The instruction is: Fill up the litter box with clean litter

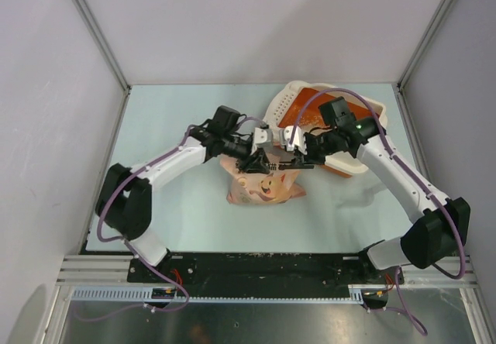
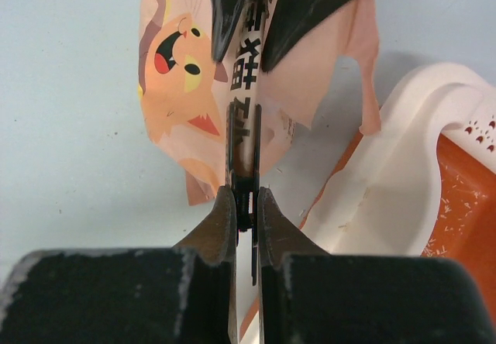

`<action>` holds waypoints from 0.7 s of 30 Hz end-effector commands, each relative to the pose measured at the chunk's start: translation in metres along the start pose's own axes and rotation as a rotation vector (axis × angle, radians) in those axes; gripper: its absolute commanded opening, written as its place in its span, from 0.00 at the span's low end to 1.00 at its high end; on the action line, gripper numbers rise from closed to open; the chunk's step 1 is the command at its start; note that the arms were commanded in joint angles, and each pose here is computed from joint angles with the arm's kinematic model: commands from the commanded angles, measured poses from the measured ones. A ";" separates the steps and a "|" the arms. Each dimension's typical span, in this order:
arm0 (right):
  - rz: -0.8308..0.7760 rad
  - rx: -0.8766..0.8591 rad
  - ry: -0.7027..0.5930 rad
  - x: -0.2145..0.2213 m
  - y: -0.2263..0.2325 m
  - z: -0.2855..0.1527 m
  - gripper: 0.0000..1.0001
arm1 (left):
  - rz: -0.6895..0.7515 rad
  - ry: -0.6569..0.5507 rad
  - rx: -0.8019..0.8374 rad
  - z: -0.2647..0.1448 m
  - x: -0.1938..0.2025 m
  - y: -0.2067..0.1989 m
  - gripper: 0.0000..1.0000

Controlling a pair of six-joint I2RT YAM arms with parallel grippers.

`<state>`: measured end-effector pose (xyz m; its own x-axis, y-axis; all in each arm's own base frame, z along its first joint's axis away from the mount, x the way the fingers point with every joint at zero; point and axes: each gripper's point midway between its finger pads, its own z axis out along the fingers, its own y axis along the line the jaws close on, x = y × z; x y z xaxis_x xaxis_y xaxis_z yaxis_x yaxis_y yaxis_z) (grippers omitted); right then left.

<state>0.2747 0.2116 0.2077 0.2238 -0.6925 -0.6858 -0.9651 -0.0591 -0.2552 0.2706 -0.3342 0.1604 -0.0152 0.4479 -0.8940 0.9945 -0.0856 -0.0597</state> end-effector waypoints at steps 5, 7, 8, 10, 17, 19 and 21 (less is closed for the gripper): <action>-0.069 0.022 -0.008 -0.019 -0.007 0.007 0.00 | -0.024 -0.014 -0.149 -0.063 0.017 0.000 0.32; -0.065 0.020 -0.005 -0.020 -0.006 0.009 0.00 | -0.024 -0.008 -0.166 -0.069 0.022 -0.001 0.31; -0.067 0.016 -0.010 -0.022 -0.005 0.011 0.00 | -0.031 -0.004 -0.176 -0.071 0.026 0.000 0.29; -0.064 0.011 -0.013 -0.024 -0.004 0.015 0.00 | -0.025 0.002 -0.176 -0.072 0.030 -0.002 0.26; -0.032 0.000 -0.022 -0.030 -0.004 0.028 0.00 | -0.022 -0.018 -0.155 -0.071 0.024 -0.003 0.04; -0.011 -0.009 -0.034 -0.031 -0.003 0.031 0.00 | -0.017 -0.020 -0.155 -0.071 0.023 -0.003 0.00; -0.002 -0.015 -0.042 -0.033 -0.001 0.034 0.00 | -0.014 -0.023 -0.156 -0.072 0.021 -0.004 0.00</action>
<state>0.2746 0.2468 0.1998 0.2536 -0.6910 -0.6769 -0.9589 -0.0874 -0.2700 0.2771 -0.2594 0.1593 -0.0747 0.4515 -0.8891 0.9956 0.0840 -0.0410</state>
